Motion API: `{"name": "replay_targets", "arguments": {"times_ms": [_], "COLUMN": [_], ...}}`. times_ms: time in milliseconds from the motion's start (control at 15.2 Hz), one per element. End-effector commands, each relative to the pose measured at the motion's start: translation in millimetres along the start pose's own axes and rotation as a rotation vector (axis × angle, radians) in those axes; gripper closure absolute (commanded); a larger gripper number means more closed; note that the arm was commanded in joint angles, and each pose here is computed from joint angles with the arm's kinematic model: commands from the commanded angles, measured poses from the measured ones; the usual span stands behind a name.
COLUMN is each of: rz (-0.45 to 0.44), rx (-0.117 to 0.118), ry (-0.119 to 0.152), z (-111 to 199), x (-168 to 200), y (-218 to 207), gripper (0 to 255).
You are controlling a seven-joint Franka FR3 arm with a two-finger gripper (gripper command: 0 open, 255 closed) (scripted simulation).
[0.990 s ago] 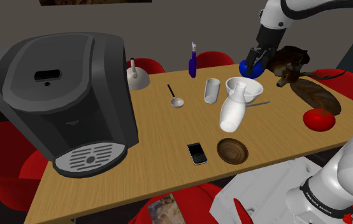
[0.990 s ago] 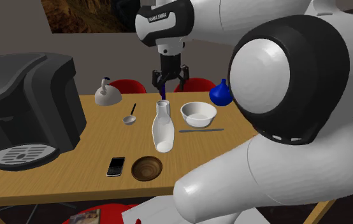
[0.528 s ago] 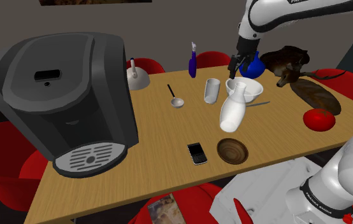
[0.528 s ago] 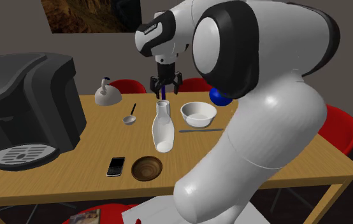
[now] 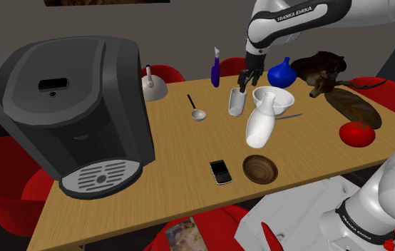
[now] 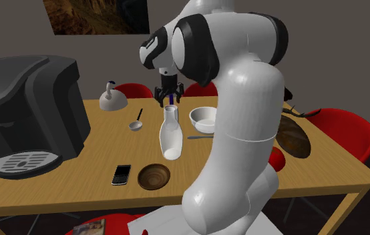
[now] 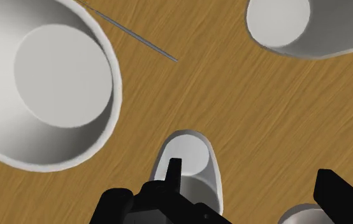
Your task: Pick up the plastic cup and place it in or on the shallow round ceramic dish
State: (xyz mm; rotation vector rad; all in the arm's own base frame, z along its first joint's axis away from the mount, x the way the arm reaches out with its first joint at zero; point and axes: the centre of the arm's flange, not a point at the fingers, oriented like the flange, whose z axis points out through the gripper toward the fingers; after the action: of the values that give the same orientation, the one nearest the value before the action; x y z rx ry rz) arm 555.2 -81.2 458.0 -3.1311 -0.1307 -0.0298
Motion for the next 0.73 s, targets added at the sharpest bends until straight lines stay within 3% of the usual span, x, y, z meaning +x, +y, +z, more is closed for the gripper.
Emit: {"name": "replay_targets", "arguments": {"times_ms": [0,264,660], "rz": [-0.017,-0.049,-0.050], "rx": [0.007,0.021,0.022], "ry": [-0.005,-0.017,-0.017], "z": [18,50,77], "x": [23,67,67], "y": [4,10,9], "gripper": [0,0,0]}}
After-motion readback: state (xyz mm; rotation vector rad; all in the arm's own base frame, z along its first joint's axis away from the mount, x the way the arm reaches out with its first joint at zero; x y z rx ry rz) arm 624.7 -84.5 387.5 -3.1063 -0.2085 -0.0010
